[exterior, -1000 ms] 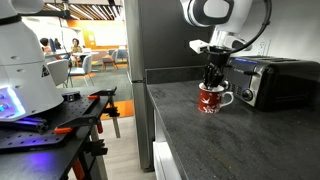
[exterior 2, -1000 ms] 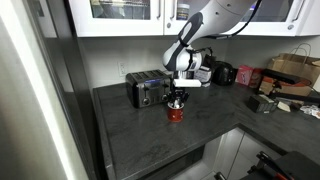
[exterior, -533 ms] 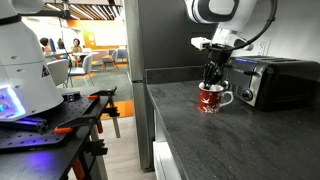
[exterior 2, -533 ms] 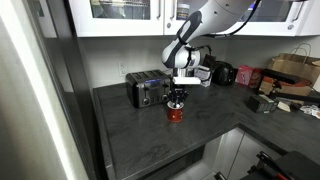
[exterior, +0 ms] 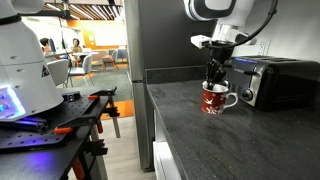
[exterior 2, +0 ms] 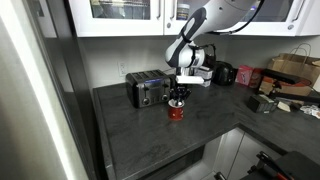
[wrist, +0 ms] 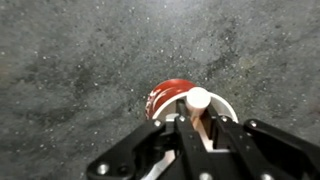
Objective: Take the marker from the red cup and place it on the counter
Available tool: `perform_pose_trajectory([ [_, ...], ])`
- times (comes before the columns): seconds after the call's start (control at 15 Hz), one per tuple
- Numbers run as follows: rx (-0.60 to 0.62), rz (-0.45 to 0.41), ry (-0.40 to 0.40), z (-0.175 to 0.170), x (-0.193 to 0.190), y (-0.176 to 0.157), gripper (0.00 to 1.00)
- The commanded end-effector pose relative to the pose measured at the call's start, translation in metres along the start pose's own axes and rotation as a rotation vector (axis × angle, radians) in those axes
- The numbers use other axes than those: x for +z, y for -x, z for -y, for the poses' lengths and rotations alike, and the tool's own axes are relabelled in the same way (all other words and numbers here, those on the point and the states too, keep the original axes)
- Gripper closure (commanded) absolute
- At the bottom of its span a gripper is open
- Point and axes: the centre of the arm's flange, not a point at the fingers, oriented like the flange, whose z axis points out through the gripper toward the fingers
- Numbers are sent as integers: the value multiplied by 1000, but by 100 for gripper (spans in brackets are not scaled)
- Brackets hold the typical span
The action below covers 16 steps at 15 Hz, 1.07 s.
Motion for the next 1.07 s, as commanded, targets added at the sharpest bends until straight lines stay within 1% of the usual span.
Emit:
perform_pose_trajectory([
  [0.0, -29, -178, -74, -6, -33, 48, 95],
  [0.13, -45, -208, -56, -5, -53, 66, 95],
  [0.2, -67, -208, -30, -4, -63, 78, 95],
  [0.4, -77, -175, 43, -5, -89, 113, 95],
  [0.47, -60, -185, 74, -8, -93, 122, 95],
  [0.53, -16, -205, 75, -16, -96, 130, 95],
  [0.6, 57, -220, 99, -23, -95, 135, 95],
  [0.67, 88, -230, 71, -30, -94, 138, 95],
  [0.73, 151, -243, 72, -38, -88, 140, 95],
  [0.8, 191, -247, 48, -45, -83, 141, 95],
  [0.87, 242, -259, 68, -52, -74, 140, 95],
  [0.93, 284, -273, 60, -57, -65, 139, 95],
  [1.0, 335, -282, 84, -62, -54, 136, 95],
])
